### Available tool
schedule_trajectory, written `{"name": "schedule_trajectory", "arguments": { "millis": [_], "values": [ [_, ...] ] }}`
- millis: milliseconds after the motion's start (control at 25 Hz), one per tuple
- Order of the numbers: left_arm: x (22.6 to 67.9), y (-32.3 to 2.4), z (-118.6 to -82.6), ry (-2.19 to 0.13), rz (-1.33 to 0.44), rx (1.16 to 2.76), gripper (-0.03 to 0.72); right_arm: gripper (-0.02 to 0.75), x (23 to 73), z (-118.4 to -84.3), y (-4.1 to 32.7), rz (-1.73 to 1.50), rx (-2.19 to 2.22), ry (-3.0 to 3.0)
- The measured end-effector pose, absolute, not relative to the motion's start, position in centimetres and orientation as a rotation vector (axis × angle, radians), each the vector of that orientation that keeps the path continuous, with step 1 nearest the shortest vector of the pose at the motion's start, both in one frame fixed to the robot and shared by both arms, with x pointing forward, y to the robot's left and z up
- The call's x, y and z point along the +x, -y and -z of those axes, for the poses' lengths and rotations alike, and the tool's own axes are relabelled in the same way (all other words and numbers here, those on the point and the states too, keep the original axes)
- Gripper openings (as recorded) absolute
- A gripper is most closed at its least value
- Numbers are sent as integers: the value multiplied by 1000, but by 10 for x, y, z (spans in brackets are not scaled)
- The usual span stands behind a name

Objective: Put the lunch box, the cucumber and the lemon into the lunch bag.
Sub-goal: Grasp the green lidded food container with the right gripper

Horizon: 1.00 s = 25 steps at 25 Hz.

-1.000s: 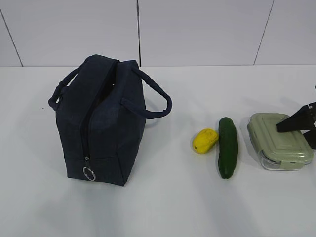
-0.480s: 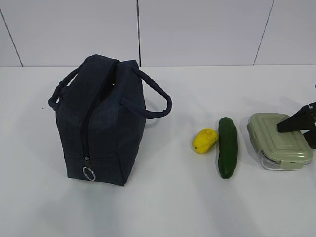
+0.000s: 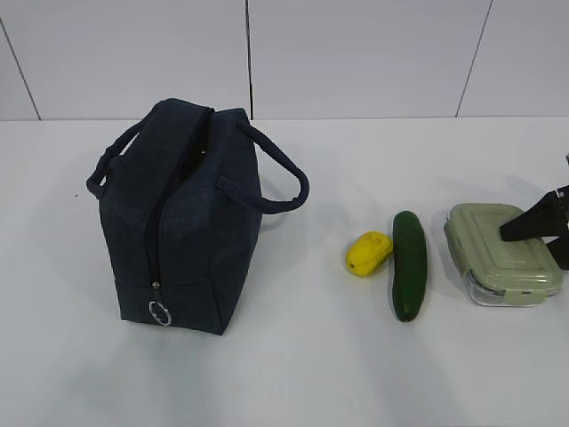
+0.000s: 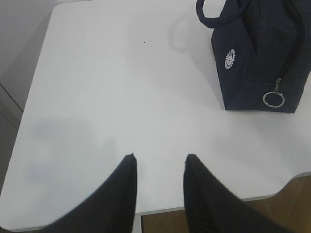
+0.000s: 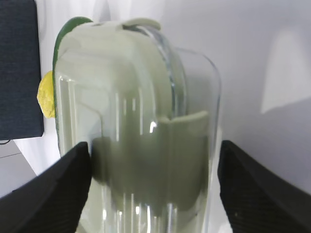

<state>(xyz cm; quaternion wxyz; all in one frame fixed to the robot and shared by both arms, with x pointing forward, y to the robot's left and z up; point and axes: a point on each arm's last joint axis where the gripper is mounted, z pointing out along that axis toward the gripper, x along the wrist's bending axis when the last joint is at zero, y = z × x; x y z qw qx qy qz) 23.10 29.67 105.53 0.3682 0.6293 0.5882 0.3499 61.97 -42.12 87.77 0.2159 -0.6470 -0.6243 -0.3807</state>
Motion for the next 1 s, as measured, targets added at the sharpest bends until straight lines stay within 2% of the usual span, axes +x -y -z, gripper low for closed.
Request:
{"name": "schedule_trajectory", "arguments": {
  "millis": [600, 920, 1000],
  "values": [
    [231, -297, -1055, -1510, -898, 1616, 235, 582, 621, -878, 415, 1047, -1777, 1742],
    [231, -297, -1055, -1510, -898, 1616, 235, 404, 622, -881, 414, 1064, -1761, 1726],
    [231, -297, -1055, -1510, -898, 1616, 235, 393, 622, -881, 414, 1064, -1759, 1726]
  ]
}}
